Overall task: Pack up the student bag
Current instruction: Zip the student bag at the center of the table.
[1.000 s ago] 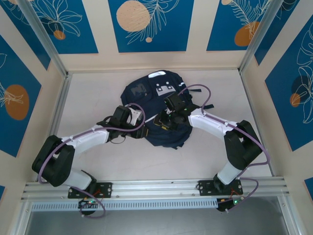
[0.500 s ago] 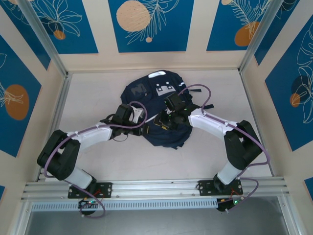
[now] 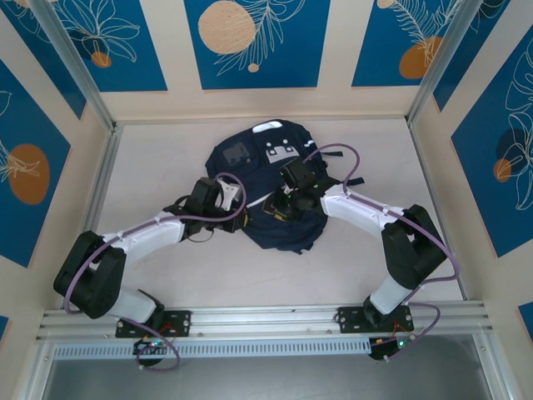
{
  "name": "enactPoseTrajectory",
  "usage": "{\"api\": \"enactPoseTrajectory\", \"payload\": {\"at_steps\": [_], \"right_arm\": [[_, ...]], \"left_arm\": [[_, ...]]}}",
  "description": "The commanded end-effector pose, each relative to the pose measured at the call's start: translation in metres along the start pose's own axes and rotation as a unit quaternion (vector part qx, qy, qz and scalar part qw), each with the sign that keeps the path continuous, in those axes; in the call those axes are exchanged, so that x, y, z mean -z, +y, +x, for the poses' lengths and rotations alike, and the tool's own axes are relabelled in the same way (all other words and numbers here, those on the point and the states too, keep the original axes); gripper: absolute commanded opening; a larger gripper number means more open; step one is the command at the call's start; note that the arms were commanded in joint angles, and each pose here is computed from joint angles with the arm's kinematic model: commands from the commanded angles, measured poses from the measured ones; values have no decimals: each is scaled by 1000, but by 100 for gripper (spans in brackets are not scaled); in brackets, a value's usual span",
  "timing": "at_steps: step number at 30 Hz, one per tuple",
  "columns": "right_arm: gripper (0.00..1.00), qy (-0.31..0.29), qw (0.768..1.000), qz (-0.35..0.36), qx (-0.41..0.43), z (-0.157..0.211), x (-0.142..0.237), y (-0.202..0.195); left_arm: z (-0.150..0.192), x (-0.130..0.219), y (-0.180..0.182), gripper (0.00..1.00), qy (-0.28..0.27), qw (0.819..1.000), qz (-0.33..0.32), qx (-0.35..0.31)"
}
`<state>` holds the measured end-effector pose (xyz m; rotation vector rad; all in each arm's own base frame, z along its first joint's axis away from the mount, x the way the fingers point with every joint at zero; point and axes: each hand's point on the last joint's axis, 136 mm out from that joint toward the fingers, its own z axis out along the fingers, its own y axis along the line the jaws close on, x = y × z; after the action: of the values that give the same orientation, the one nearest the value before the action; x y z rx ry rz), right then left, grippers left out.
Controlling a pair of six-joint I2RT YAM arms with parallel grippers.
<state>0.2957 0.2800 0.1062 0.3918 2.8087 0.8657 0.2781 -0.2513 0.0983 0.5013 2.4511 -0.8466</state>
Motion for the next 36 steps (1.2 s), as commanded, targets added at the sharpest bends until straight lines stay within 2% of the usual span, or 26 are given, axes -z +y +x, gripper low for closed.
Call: {"api": "enactPoseTrajectory", "payload": {"at_steps": [1, 8, 19, 27, 34, 35, 36], "right_arm": [[29, -10, 1000, 1, -11, -7, -4, 1], [24, -6, 1000, -15, -19, -10, -14, 9], [23, -3, 1000, -25, -17, -13, -18, 17], [21, 2, 999, -31, -21, -10, -18, 17], [22, -9, 999, -31, -27, -12, -7, 8], [24, -13, 999, -28, -28, -13, -3, 5], [26, -20, 999, -24, -29, -13, 2, 1]], "left_arm": [[17, 11, -14, 0, 21, 999, 28, -13], [24, 20, -33, 0, 23, 998, 53, -32], [37, 7, -68, 0, 41, 992, 86, -80], [42, -10, -88, 0, 58, 988, 112, -89], [26, -11, -103, 0, 28, 987, 138, -77], [23, -10, -105, 0, 25, 987, 143, -74], [21, -10, -107, 8, 25, 987, 145, -71]]}}
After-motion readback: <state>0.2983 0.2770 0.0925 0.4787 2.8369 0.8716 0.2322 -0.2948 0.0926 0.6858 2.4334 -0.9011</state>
